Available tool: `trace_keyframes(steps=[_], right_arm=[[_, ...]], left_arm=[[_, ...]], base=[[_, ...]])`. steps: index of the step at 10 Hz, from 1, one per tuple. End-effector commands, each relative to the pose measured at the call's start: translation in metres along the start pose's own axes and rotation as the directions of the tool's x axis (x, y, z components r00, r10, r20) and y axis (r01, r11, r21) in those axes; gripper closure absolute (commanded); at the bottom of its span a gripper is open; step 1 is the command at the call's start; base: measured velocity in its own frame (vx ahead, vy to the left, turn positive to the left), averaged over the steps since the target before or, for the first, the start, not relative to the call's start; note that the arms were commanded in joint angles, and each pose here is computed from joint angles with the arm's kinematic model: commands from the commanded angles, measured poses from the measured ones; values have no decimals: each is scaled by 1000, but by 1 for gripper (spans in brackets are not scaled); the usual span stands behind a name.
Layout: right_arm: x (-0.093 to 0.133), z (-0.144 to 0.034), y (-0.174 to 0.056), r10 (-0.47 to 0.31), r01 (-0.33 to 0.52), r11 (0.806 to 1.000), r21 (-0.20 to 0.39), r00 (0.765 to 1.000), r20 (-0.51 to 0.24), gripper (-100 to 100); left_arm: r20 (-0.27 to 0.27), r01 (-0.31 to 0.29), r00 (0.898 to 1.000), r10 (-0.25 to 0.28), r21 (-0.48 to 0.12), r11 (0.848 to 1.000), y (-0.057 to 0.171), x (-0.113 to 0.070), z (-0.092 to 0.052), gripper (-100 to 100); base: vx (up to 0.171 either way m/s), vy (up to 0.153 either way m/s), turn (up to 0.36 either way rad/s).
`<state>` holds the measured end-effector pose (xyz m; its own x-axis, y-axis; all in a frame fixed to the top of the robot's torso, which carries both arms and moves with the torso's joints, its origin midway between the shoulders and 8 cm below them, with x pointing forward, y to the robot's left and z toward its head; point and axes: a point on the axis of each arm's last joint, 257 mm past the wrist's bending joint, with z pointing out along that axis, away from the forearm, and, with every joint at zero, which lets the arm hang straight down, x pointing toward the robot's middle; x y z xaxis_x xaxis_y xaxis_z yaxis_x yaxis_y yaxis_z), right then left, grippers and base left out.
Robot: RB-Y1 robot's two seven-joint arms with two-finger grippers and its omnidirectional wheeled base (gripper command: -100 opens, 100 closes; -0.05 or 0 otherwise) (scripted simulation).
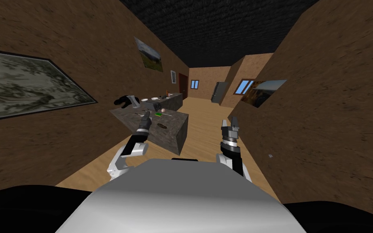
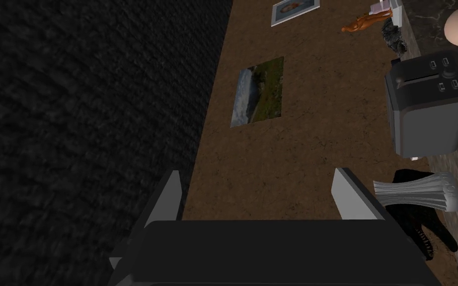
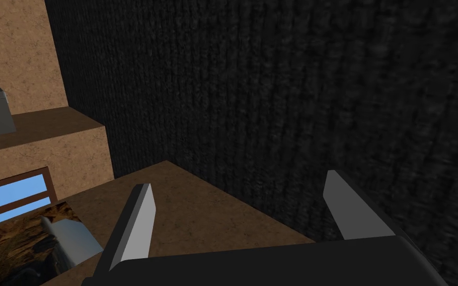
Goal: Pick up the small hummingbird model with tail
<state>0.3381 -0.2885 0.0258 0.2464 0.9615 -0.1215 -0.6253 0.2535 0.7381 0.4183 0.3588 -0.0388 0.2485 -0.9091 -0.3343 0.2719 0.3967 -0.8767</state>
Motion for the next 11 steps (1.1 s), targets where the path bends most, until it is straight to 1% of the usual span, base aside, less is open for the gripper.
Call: trace_keyframes(steps=[1, 2, 3, 4, 5, 6, 7, 8, 9, 11], right_arm=[[0, 0, 0, 0, 0, 1000, 0, 1000, 0, 0], [0, 0, 0, 0, 0, 1000, 0, 1000, 0, 0], [0, 0, 0, 0, 0, 1000, 0, 1000, 0, 0], [0, 0, 0, 0, 0, 1000, 0, 1000, 0, 0], [0, 0, 0, 0, 0, 1000, 0, 1000, 0, 0], [0, 0, 0, 0, 0, 1000, 0, 1000, 0, 0], [0, 0, 0, 0, 0, 1000, 0, 1000, 0, 0], [0, 0, 0, 0, 0, 1000, 0, 1000, 0, 0], [0, 0, 0, 0, 0, 1000, 0, 1000, 0, 0], [0, 0, 0, 0, 0, 1000, 0, 1000, 0, 0]], left_arm=[[-3, -10, 1000, 10, -44, 999, 12, -2, 1, -100], [1, -28, 1000, 28, -73, 997, 21, -11, 7, -100], [-4, -28, 1000, 28, -104, 994, 29, -10, 6, -100], [0, -44, 999, 44, -126, 991, 37, -20, 12, -100], [-5, -44, 999, 44, -155, 987, 44, -19, 11, -100], [-8, -44, 999, 43, -167, 985, 48, -19, 10, -100], [-7, -58, 998, 58, -199, 978, 58, -28, 15, -100], [-12, -58, 998, 56, -228, 972, 65, -27, 14, -100], [-10, -69, 998, 69, -250, 966, 72, -38, 20, -100], [-20, -69, 998, 66, -295, 953, 84, -36, 16, -100]], base=[[-31, 34, -64], [-41, 48, -104], [-41, 44, -75], [-59, 39, -154], [-45, 40, -62], [-13, 19, 20], [-23, 26, -130], [-29, 33, -80], [-50, 39, -137], [-31, 34, -35]])
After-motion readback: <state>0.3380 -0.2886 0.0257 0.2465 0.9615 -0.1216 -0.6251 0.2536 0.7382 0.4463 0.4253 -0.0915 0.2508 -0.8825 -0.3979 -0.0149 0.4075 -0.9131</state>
